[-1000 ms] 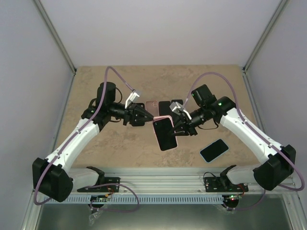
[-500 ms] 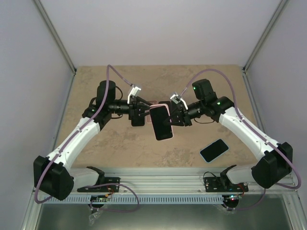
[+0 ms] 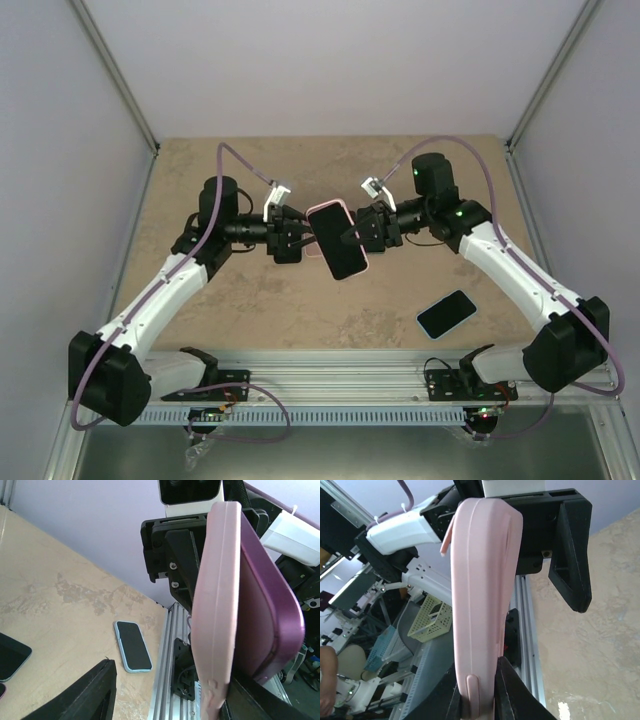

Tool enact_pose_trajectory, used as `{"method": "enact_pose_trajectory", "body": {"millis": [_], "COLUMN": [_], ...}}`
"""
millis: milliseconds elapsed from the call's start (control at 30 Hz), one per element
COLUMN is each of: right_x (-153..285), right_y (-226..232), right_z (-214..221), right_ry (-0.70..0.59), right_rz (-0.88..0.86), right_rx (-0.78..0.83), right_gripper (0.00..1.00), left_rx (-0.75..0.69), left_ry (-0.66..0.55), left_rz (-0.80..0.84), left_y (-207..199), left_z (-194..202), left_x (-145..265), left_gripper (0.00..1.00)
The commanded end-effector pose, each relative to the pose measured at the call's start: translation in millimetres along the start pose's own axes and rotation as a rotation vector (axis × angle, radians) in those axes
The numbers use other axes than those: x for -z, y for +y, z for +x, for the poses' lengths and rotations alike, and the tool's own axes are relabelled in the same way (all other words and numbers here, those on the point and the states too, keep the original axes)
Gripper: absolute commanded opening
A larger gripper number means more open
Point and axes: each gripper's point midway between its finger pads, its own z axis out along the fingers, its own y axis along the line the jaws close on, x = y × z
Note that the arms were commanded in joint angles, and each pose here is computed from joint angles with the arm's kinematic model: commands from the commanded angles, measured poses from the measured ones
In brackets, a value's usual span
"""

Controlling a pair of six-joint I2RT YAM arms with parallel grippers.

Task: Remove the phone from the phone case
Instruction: Remove the phone case from the phone.

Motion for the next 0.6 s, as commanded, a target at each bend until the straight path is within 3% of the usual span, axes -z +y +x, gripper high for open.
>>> {"method": "enact_pose_trajectory", "body": {"millis": [0,400,567], "right_x": [13,11,10], "right_y": [36,1,-14], "right_z": [-46,-57,-60], "right_ry": [-0.089,-0.155,-0.171], "right_rz": [-0.075,0.054,0.105], "right_rx": [0.239,0.179,0.165], "right_gripper": [0.01,0.01,0.01], "left_rx": [0.104,0.281,0.335], "left_ry": [0.067,-0.012,-0.085], "left_rz": [0.034,0.071,0.060], "left_y": [2,5,9], "left_z": [34,35,23], "left_x": [-5,-7,-8], "left_gripper": [0.54,0.62,0.58]}}
